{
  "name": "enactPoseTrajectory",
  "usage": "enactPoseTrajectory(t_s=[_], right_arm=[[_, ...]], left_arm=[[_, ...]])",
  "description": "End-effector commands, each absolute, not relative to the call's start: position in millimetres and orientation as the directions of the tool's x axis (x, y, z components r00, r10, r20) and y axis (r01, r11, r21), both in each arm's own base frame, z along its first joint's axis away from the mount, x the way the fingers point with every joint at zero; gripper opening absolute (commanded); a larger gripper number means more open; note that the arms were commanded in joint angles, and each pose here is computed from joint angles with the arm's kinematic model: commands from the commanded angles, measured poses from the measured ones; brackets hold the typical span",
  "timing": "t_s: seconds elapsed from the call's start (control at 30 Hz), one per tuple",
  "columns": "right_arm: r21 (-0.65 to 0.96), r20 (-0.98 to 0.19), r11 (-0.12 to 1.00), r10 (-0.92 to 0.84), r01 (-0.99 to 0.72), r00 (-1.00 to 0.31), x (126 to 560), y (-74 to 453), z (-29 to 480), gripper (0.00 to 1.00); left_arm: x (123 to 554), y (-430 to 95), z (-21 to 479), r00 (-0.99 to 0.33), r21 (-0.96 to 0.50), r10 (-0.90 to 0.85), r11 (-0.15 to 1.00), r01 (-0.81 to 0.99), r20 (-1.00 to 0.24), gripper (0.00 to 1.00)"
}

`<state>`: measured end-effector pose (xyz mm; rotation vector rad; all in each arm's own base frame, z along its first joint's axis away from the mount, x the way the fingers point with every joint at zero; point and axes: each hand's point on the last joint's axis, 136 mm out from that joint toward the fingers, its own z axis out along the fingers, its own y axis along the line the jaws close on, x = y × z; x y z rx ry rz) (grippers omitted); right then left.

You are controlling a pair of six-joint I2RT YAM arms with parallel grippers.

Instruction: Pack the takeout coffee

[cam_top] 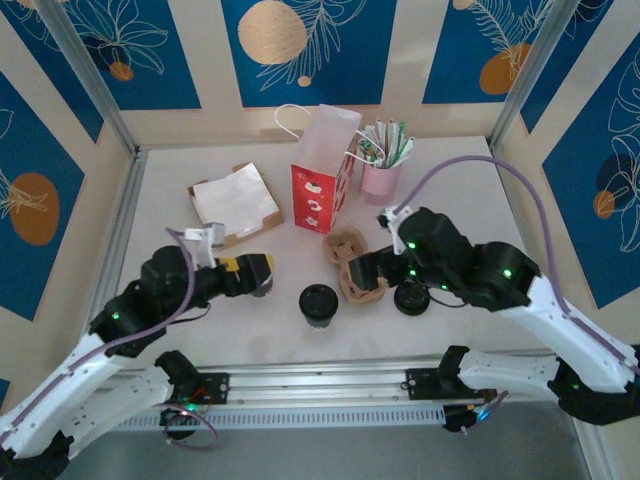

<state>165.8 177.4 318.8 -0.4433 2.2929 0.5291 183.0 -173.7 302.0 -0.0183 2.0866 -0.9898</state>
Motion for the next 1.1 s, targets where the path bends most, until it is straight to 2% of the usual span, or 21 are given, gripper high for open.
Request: enactPoseTrajectory(t_s=[0.0,0.13,0.33,0.5,0.63,0.8,1.07], right_arm=[[0.260,-0.721,0.883,-0.092,-0.391,-0.687,169,162,312,0.99],[0.311,-0.670,0.886,-0.052,-0.345,-0.740,172,156,303,0.99],[0.353,-0.587,0.887,-0.038,-0.298,-0.809,181,157,283,0.99],[0.394,-0.544,0.886,0.010,-0.245,-0.839,191,159,262,0.99],[0.442,-0.509,0.867,0.033,-0.228,-0.860,194,164,249,0.99],[0.480,-0.471,0.851,0.044,-0.215,-0.881,197,166,237,0.99],[0.513,-0.428,0.834,0.042,-0.204,-0.903,196,171,228,0.99]], left_arm=[[192,-141,295,-0.627,-0.517,-0.292,0.830,0.208,-0.722,1.00],[210,-142,304,-0.611,-0.364,-0.166,0.906,0.215,-0.774,1.00],[251,-149,288,-0.635,-0.156,-0.009,0.972,0.176,-0.772,1.00],[286,-106,257,-0.707,0.017,-0.010,0.999,-0.031,-0.707,0.97],[308,-77,220,-0.778,0.051,-0.072,0.990,-0.133,-0.624,0.94],[331,-60,163,-0.849,-0.024,-0.195,0.977,-0.211,-0.492,0.91],[361,-42,97,-0.880,-0.068,-0.313,0.948,-0.310,-0.358,0.85]])
